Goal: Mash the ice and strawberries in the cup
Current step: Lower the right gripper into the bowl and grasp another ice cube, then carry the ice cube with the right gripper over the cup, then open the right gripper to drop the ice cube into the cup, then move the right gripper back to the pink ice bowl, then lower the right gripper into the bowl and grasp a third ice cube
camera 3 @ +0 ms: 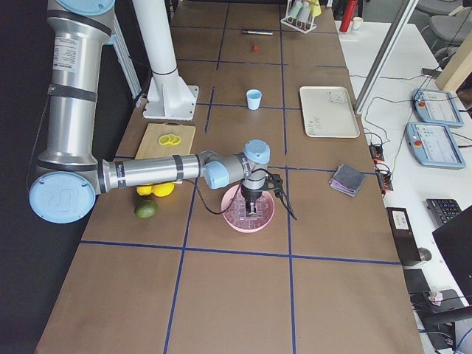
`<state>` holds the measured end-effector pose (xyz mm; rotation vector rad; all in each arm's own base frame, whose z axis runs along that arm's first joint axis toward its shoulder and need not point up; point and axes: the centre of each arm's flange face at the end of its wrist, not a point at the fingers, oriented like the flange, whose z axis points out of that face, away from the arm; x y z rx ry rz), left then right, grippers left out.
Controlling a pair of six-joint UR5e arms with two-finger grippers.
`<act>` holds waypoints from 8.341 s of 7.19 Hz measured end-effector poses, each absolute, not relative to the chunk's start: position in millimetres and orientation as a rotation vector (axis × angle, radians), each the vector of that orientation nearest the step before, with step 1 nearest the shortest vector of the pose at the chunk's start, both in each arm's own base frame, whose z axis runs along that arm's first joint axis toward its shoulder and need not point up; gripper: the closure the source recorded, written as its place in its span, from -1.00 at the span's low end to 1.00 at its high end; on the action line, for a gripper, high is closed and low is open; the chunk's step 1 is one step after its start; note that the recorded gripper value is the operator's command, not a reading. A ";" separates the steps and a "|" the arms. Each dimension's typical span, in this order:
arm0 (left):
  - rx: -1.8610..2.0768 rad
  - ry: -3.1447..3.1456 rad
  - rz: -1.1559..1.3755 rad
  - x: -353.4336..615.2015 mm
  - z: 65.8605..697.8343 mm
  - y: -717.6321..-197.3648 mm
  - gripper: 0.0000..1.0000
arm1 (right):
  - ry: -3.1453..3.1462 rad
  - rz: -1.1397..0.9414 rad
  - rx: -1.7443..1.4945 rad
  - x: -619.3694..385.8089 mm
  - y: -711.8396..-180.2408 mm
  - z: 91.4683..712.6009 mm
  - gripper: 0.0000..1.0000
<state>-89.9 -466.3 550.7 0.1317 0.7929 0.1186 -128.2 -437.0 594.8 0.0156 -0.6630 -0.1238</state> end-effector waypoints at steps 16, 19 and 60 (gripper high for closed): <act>0.127 0.793 0.112 -89.9 550.2 -465.4 -1.00 | -0.747 0.155 -0.033 -555.9 -462.4 90.7 1.00; 0.126 0.794 0.112 -89.8 550.5 -465.4 -1.00 | -0.722 0.155 -0.040 -582.4 -456.8 101.0 0.99; 0.180 0.788 0.122 -89.5 518.4 -461.8 -1.00 | -0.703 -0.022 0.011 -146.4 -460.6 592.3 0.27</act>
